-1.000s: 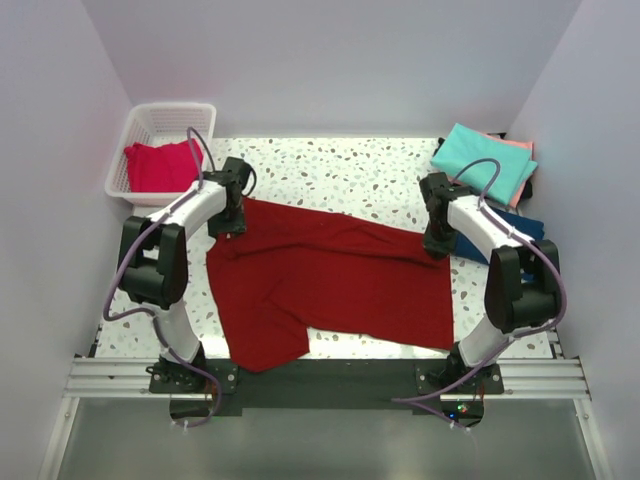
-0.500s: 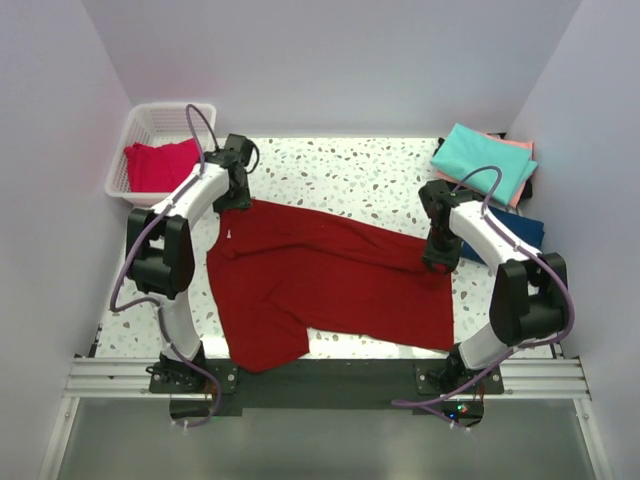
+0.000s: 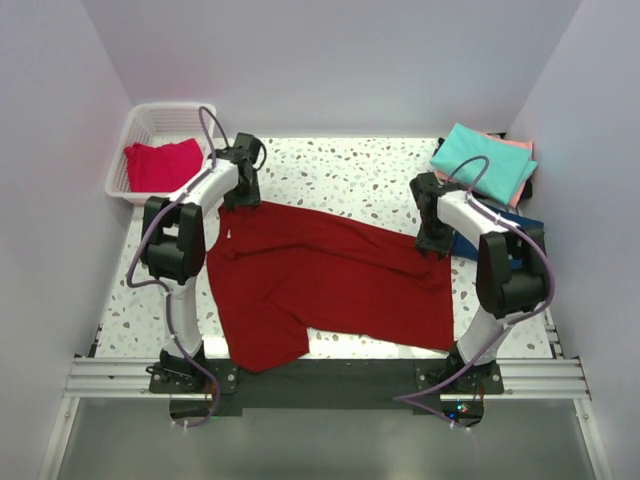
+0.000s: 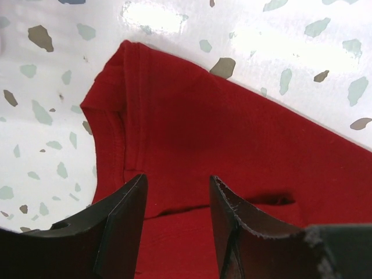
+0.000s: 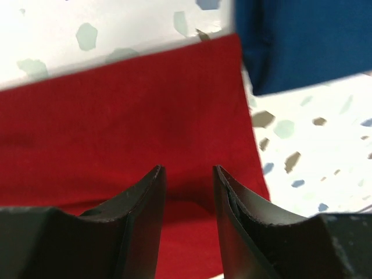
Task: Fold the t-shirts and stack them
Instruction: Fold the tshirt
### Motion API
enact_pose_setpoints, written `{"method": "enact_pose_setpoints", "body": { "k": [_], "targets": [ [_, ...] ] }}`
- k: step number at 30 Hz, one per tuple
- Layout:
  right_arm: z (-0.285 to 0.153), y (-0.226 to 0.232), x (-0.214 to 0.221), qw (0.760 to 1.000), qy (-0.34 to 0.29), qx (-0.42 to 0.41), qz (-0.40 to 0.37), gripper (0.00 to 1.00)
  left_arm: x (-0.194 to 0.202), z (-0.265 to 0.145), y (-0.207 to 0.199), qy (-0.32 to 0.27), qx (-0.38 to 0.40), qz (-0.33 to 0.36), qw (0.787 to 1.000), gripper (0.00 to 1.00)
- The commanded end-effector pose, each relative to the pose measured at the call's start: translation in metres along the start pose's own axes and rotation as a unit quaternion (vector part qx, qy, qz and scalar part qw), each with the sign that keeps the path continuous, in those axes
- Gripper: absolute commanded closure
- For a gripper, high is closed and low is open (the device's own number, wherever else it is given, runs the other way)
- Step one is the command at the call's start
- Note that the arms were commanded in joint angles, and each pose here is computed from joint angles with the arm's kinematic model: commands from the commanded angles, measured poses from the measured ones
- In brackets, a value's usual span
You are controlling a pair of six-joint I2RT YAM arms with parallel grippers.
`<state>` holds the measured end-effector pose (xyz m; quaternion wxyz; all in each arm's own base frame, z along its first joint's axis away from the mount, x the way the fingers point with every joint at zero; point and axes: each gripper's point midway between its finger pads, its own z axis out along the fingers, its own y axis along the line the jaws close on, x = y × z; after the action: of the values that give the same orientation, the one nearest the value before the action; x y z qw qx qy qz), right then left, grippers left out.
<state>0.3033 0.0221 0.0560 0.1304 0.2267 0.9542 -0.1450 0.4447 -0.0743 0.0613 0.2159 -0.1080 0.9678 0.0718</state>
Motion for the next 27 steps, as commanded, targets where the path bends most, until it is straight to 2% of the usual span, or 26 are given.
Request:
{"method": "enact_pose_setpoints", "body": {
  "k": [1,14,26,27],
  "targets": [
    [0.016,0.027,-0.016,0.999,-0.016,-0.028,0.026,0.58,-0.001,0.000,-0.007,-0.004,0.014,0.007,1.000,0.49],
    [0.051,0.058,-0.029,0.999,0.016,-0.038,0.002,0.59,0.026,0.023,0.015,0.052,-0.040,-0.008,0.998,0.51],
    [0.086,0.102,-0.107,0.998,0.007,-0.056,-0.002,0.59,0.005,0.051,0.050,0.069,-0.084,-0.074,0.991,0.58],
    [0.081,0.109,-0.123,0.998,-0.009,-0.066,0.004,0.59,0.004,0.052,0.053,0.071,-0.088,-0.077,0.991,0.59]
  ]
}}
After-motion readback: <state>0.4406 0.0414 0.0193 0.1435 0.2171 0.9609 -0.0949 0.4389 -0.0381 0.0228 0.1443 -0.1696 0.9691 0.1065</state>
